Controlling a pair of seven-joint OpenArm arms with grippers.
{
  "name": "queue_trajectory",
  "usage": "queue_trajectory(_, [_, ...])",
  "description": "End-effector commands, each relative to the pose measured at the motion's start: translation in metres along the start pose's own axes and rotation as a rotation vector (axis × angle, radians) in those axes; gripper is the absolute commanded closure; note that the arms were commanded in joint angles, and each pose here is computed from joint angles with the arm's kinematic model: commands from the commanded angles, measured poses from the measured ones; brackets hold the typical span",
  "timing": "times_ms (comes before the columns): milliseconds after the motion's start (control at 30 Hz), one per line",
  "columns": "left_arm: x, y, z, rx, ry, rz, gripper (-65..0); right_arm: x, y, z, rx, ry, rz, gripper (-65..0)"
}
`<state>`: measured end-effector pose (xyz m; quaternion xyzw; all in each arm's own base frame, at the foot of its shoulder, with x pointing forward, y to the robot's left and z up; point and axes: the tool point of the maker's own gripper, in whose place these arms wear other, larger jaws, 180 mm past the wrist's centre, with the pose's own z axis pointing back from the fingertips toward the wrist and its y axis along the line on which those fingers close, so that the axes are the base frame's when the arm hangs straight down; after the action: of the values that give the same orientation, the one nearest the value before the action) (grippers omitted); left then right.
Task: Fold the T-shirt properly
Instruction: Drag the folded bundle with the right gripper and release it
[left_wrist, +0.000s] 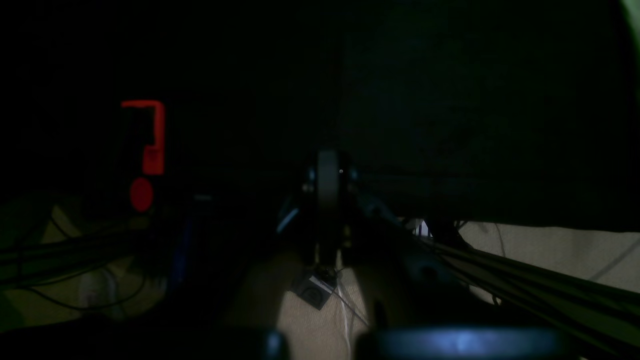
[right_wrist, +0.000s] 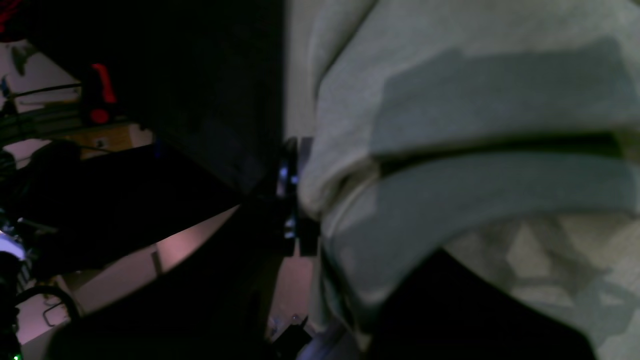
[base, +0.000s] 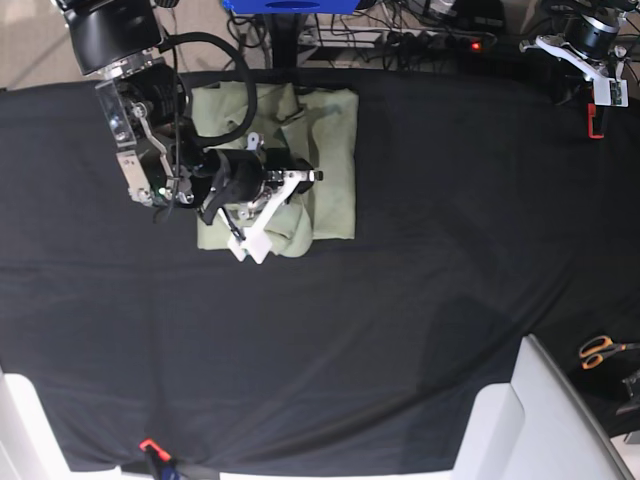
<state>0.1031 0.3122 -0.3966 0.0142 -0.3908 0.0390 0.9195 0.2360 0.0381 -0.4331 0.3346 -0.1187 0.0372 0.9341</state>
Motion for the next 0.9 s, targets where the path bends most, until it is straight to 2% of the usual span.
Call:
queue_trajectory(0, [0.008, 0.003, 0.003, 0.003, -0.030, -0.009, 0.0, 0.011, 0.008, 0.003, 0.023, -0.028, 0.013, -0.3])
queue_trajectory(333, [0.002, 0.006, 0.002, 0.004, -0.015, 0.001, 0.0, 0.013, 0.009, 0.003, 0.026, -0.031, 0.014, -1.4])
queue_trajectory(400, [0.002, 0.006, 0.002, 0.004, -0.015, 0.001, 0.0, 0.013, 0.009, 0.003, 0.027, -0.031, 0.012, -6.5])
queue_trajectory(567, [0.002, 0.006, 0.002, 0.004, -0.015, 0.001, 0.0, 0.013, 0.009, 0.003, 0.027, -0.031, 0.012, -28.5])
queue_trajectory(633, [0.002, 0.007, 0.003, 0.006, -0.015, 0.000, 0.0, 0.012, 0.010, 0.003, 0.027, -0.030, 0.013, -30.8])
queue_trajectory(733, [0.004, 0.006, 0.003, 0.006, -0.018, -0.003, 0.0, 0.016, 0.011, 0.004, 0.029, -0.028, 0.020, -30.6])
queue_trajectory(867, [0.006, 0.006, 0.003, 0.005, -0.023, -0.008, 0.0, 0.015, 0.019, 0.005, 0.041, 0.023, 0.043, -30.6])
